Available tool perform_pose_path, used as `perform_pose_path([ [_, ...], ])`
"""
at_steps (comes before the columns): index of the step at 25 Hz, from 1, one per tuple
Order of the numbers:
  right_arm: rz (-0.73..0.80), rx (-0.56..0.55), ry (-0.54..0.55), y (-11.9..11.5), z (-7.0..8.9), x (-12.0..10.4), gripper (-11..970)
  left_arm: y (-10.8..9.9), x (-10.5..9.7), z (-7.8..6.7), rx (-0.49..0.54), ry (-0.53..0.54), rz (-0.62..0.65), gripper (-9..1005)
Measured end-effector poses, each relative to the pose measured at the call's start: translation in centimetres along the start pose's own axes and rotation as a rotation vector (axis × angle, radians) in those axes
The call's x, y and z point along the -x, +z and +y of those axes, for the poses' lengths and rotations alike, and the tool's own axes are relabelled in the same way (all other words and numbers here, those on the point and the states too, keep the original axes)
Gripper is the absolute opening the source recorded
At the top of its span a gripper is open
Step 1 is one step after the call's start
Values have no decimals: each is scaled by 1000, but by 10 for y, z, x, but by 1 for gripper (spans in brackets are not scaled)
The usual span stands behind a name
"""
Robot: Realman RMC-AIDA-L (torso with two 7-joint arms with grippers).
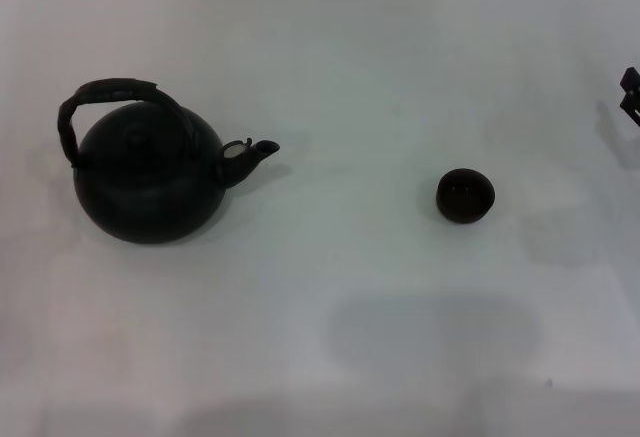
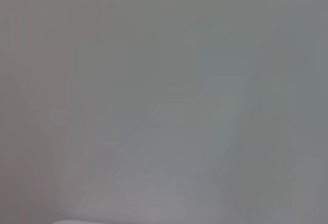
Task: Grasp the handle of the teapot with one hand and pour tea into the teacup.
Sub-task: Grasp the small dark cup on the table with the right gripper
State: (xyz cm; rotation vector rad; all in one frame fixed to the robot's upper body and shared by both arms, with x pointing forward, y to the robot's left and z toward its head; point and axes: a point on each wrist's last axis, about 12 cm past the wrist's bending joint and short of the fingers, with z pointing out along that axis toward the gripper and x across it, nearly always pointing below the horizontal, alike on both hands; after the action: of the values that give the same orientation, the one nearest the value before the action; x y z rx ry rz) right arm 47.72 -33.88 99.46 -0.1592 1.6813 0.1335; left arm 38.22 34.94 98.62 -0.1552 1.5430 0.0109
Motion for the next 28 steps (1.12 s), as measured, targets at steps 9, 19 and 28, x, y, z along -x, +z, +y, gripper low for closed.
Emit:
perform_pose_path([
  [9,-2,1,-4,0,0,0,844,-1,0,0,-1,-1,3,740],
  [19,5,377,-120,1,1,19,842,0,1,1,0,2,-3,739],
  [28,122,657,-177,10,-20,69,843,-1,0,1,2,1,-1,739],
])
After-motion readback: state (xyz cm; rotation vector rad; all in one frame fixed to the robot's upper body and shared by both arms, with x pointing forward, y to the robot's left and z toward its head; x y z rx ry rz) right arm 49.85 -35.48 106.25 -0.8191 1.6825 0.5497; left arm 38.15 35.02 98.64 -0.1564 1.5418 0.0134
